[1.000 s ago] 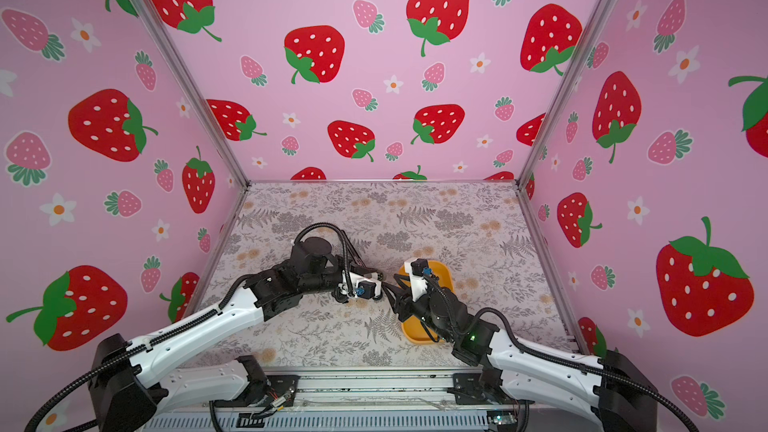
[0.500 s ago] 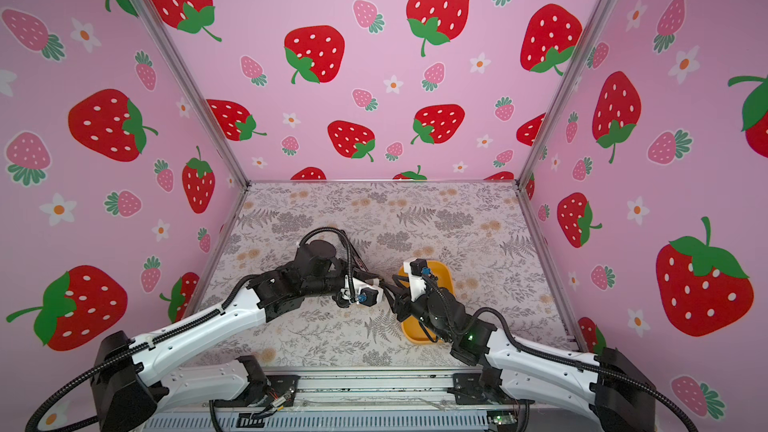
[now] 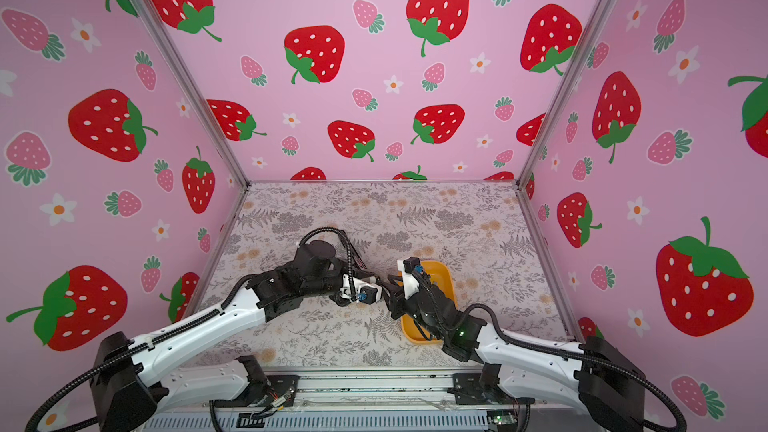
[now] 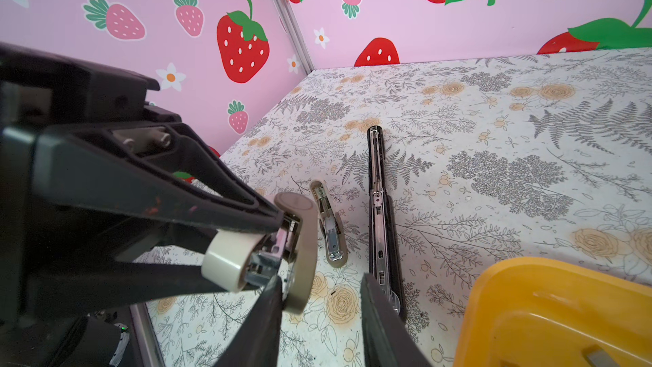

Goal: Load the staples into the stapler

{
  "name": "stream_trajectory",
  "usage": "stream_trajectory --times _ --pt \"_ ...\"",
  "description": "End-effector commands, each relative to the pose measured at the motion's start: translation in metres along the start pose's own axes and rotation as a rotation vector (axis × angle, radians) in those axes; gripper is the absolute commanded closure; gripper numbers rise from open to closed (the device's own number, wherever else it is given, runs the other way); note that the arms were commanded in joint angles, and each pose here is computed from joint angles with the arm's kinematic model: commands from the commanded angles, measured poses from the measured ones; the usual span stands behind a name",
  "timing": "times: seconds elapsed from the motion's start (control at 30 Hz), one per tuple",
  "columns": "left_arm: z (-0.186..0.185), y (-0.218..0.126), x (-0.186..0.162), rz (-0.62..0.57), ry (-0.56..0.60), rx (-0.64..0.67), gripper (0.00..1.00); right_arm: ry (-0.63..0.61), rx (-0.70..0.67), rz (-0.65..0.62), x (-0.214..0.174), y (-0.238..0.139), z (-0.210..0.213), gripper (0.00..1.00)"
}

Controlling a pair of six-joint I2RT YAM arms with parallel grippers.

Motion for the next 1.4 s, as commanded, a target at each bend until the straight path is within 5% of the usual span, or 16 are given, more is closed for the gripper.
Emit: stream_trajectory --times 0.0,1.37 --pt "0.003 -0.011 0.036 -0.179 0.040 0.005 1.00 0.016 -0.039 -0.010 0.005 0.006 -0.003 0.63" --pt "0.013 -0.033 0.053 -0.336 -0.019 0.042 1.00 -0.018 -0.096 0.060 -0.012 0.032 -0.007 0.68"
Point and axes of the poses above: each gripper's point midway between its finger pads, its own y axis out along the fingers, its own z axis along the line the jaws close on, x = y × z, the point moved 2 cm from there along -y, back along the fingers, and after that the axes turned 1 degree about -y, right-handed, at the moved point
